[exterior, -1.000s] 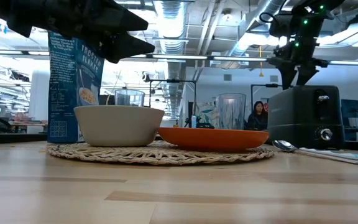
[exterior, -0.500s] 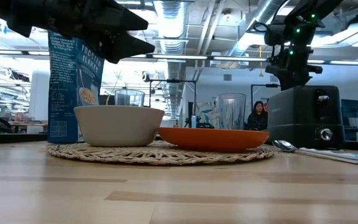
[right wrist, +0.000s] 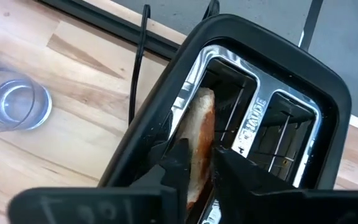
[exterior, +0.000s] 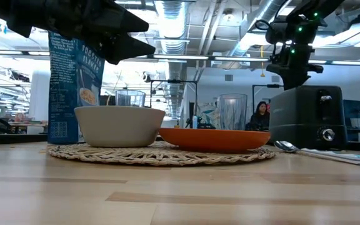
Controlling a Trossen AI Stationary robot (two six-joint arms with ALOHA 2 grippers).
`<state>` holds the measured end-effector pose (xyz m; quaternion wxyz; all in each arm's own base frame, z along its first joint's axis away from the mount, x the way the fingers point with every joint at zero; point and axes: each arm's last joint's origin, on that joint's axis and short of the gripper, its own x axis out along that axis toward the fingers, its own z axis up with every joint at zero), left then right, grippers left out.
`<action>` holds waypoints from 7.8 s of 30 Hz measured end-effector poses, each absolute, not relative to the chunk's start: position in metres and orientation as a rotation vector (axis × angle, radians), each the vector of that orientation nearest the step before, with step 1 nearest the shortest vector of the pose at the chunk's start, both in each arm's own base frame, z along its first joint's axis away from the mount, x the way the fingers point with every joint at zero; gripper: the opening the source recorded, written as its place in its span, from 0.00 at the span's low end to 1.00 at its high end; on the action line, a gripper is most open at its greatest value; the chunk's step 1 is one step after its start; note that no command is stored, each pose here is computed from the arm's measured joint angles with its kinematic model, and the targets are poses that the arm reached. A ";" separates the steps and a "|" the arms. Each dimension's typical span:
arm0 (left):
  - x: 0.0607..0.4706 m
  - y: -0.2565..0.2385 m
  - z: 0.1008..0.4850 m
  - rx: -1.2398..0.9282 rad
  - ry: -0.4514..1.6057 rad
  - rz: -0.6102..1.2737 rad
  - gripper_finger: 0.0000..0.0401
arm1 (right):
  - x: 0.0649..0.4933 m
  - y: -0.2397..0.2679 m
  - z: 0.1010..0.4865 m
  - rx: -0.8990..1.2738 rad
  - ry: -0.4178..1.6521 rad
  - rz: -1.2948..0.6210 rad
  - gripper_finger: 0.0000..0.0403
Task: Arrange a breakfast setting
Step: Put the bagel on the orange plate, then put the red apple on the top of the brown table mat
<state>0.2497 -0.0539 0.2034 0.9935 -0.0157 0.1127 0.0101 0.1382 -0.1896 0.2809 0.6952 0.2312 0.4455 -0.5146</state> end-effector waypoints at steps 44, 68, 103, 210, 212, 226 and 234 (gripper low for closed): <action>0.250 -0.054 0.204 -0.037 0.224 0.024 0.87 | 0.152 -0.142 0.390 0.430 0.807 -0.860 0.17; 0.250 -0.054 0.204 -0.042 0.222 0.020 0.87 | 0.236 -0.069 0.311 0.420 0.658 -0.183 0.17; 0.250 -0.054 0.205 -0.044 0.214 0.019 0.87 | 0.290 -0.046 0.161 0.543 0.641 -0.078 0.17; 0.332 -0.139 0.182 -0.172 0.206 -0.197 0.87 | 0.138 0.195 0.291 0.992 1.426 -0.266 0.61; 0.331 -0.141 0.182 -0.171 0.204 -0.205 0.87 | 0.135 0.197 0.287 1.011 1.438 -0.297 0.65; 0.329 -0.146 0.185 -0.164 0.177 -0.218 0.87 | 0.131 0.224 0.248 0.903 1.613 -0.377 0.88; 0.329 -0.146 0.185 -0.163 0.176 -0.202 0.87 | 0.133 0.233 0.226 0.806 1.743 -0.446 0.89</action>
